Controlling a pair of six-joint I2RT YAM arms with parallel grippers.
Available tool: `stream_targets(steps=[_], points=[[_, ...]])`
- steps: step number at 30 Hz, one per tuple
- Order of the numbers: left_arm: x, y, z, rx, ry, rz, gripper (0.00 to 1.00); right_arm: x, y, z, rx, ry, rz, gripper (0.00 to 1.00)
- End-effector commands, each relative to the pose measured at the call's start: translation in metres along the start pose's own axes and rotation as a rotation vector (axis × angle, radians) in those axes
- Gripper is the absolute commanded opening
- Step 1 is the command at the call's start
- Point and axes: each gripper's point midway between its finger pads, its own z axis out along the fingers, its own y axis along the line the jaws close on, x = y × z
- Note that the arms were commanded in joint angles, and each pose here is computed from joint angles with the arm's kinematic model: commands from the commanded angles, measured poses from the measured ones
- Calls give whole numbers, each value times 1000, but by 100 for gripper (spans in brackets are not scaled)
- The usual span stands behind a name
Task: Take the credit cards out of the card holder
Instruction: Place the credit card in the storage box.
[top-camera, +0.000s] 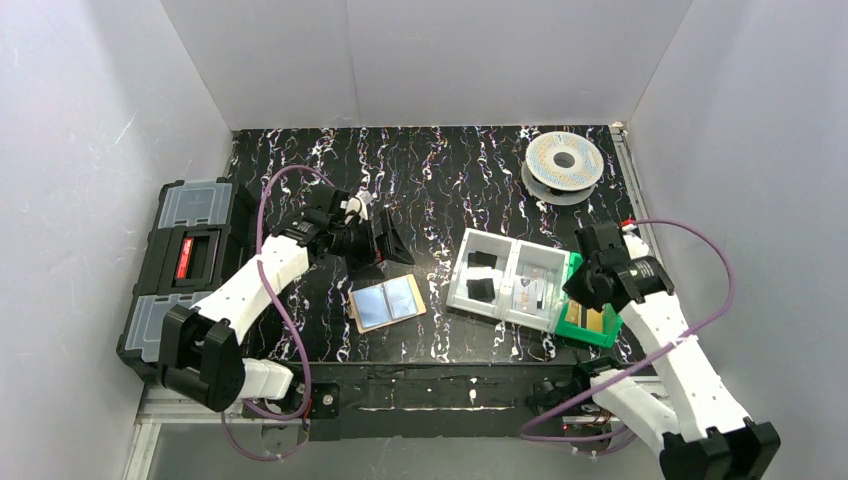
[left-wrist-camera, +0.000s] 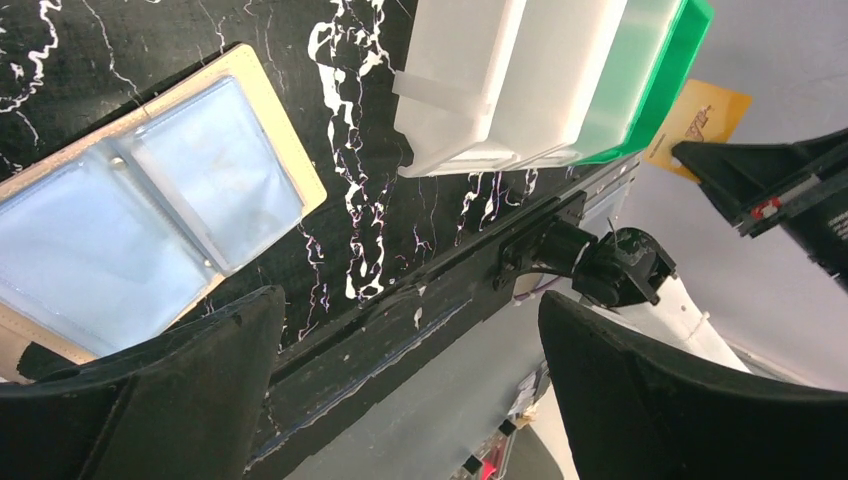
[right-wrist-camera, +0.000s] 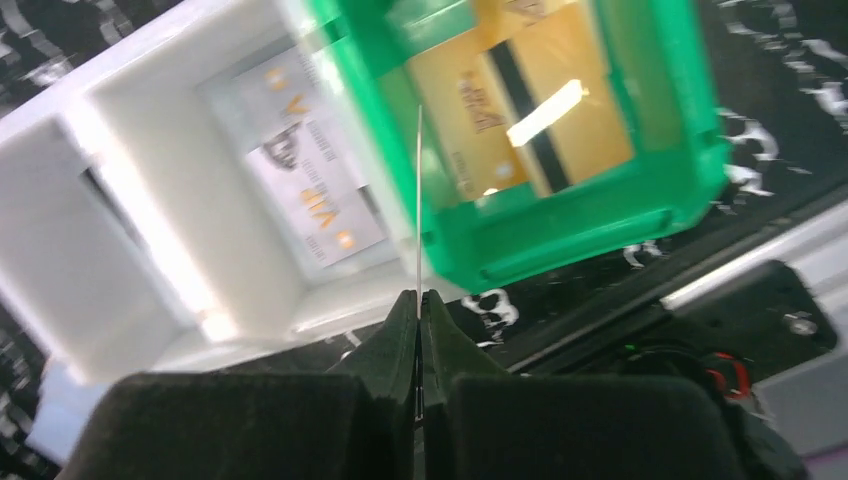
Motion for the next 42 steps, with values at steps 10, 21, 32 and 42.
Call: stream_targets(steps=[10, 21, 32, 42], points=[[3, -3, 5, -11, 54, 54, 98, -59, -43, 11, 333, -89, -60, 1], [5, 12, 18, -44, 75, 41, 98, -38, -44, 27, 325, 9, -76, 1], [6, 17, 27, -26, 77, 28, 98, -37, -42, 34, 346, 78, -100, 9], [8, 15, 31, -5, 97, 28, 98, -41, -35, 42, 361, 104, -102, 33]])
